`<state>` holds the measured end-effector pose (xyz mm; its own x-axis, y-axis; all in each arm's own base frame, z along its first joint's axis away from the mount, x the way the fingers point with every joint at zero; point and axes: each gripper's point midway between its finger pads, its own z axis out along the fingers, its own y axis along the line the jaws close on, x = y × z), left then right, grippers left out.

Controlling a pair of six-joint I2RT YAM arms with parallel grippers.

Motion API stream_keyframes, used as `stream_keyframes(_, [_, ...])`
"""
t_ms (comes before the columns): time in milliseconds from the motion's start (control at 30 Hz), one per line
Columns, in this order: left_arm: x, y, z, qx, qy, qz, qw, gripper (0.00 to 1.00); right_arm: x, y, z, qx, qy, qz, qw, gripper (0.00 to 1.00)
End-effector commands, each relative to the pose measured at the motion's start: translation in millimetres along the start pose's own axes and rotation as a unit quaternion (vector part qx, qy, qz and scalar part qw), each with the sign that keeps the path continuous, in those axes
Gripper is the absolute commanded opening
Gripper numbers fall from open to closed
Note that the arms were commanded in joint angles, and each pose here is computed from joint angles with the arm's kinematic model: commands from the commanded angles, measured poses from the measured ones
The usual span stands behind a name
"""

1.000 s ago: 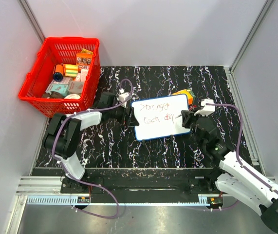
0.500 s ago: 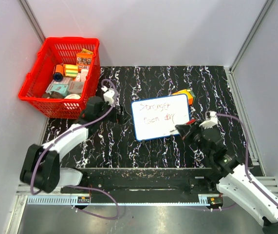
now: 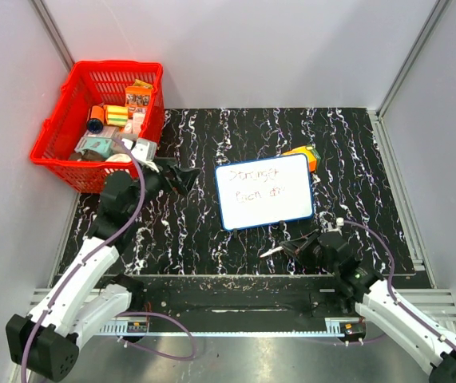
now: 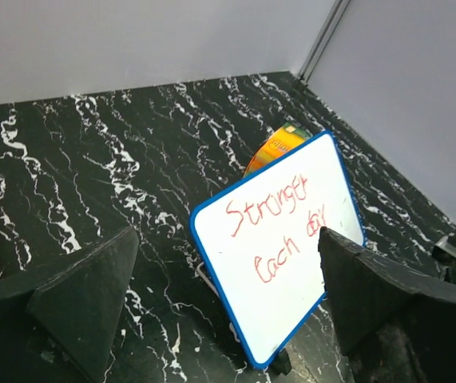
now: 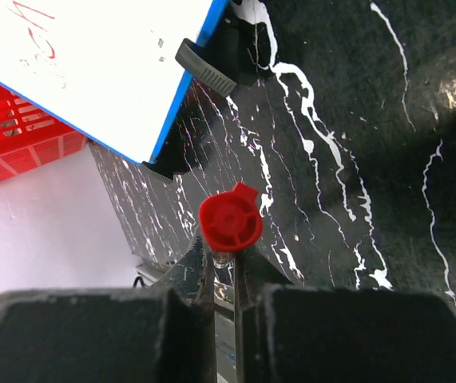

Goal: Write a sentence on the whiteboard
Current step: Place the whiteboard marker at the center of the board, then reset both arms

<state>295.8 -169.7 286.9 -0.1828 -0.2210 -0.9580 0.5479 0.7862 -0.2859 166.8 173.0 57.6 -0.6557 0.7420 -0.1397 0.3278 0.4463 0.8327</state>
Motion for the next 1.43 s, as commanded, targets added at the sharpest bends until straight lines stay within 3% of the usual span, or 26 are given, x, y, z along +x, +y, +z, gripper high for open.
stream_keyframes(0, [-28.8, -19.2, -5.6, 0.036, -0.048, -0.007, 0.998, 0.99, 2.8, -12.3, 4.6, 0.024, 0.004, 0.062, 0.998, 0.04])
stream_keyframes(100, [-30.8, -24.5, -4.6, 0.047, -0.045, -0.021, 0.998, 0.99, 4.2, -22.1, 7.5, 0.043, 0.004, 0.076, 0.996, 0.18])
stream_keyframes(133, [-31.9, -27.2, -3.8, 0.053, -0.04, -0.024, 0.997, 0.99, 4.5, -23.9, 7.9, 0.046, 0.005, 0.079, 0.996, 0.31])
stream_keyframes(267, [-33.4, -29.6, -1.8, 0.057, -0.039, -0.038, 0.997, 0.99, 2.9, -15.9, 7.0, 0.029, 0.002, 0.076, 0.997, 0.59])
stream_keyframes(333, [-32.4, -28.4, 0.4, 0.055, -0.036, -0.043, 0.997, 0.99, 1.9, -10.4, 5.4, 0.017, 0.001, 0.069, 0.997, 0.66])
stream_keyframes(367, [-31.9, -25.1, 1.5, 0.045, -0.035, -0.047, 0.997, 0.99, 1.2, -8.6, 5.0, 0.014, 0.0, 0.065, 0.998, 0.93])
stream_keyframes(400, [-30.1, -23.2, 3.1, 0.041, -0.032, -0.051, 0.997, 0.99, -3.7, -6.5, 5.4, 0.011, -0.013, 0.062, 0.998, 0.99])
stream_keyframes(667, [-24.0, -7.3, 6.1, 0.001, -0.031, -0.054, 0.998, 0.99, -30.0, 47.2, -3.8, -0.017, -0.062, -0.068, 0.996, 1.0])
stream_keyframes(900, [-9.9, 13.5, 12.6, -0.045, -0.014, -0.046, 0.998, 0.99, -78.7, 127.8, -14.2, -0.022, -0.153, -0.246, 0.957, 1.0])
stream_keyframes(1067, [0.7, 29.9, 14.7, -0.083, 0.004, -0.031, 0.996, 0.99, -116.1, 149.8, -13.5, 0.028, -0.218, -0.386, 0.896, 1.0])
stream_keyframes(1100, [4.1, 34.3, 14.3, -0.092, 0.009, -0.028, 0.995, 0.99, -130.7, 153.7, -17.8, 0.053, -0.244, -0.418, 0.873, 1.0])
stream_keyframes(1200, [7.1, 44.1, 13.5, -0.113, 0.006, -0.015, 0.993, 0.99, -157.4, 159.0, -27.9, 0.093, -0.299, -0.464, 0.828, 1.0])
stream_keyframes(1333, [10.1, 51.8, 13.0, -0.125, -0.002, 0.003, 0.992, 0.99, -183.3, 175.8, -42.7, 0.087, -0.394, -0.463, 0.789, 1.0])
stream_keyframes(1400, [11.8, 55.6, 12.1, -0.131, -0.005, 0.018, 0.991, 0.99, -192.1, 163.5, -47.0, 0.101, -0.422, -0.479, 0.763, 1.0])
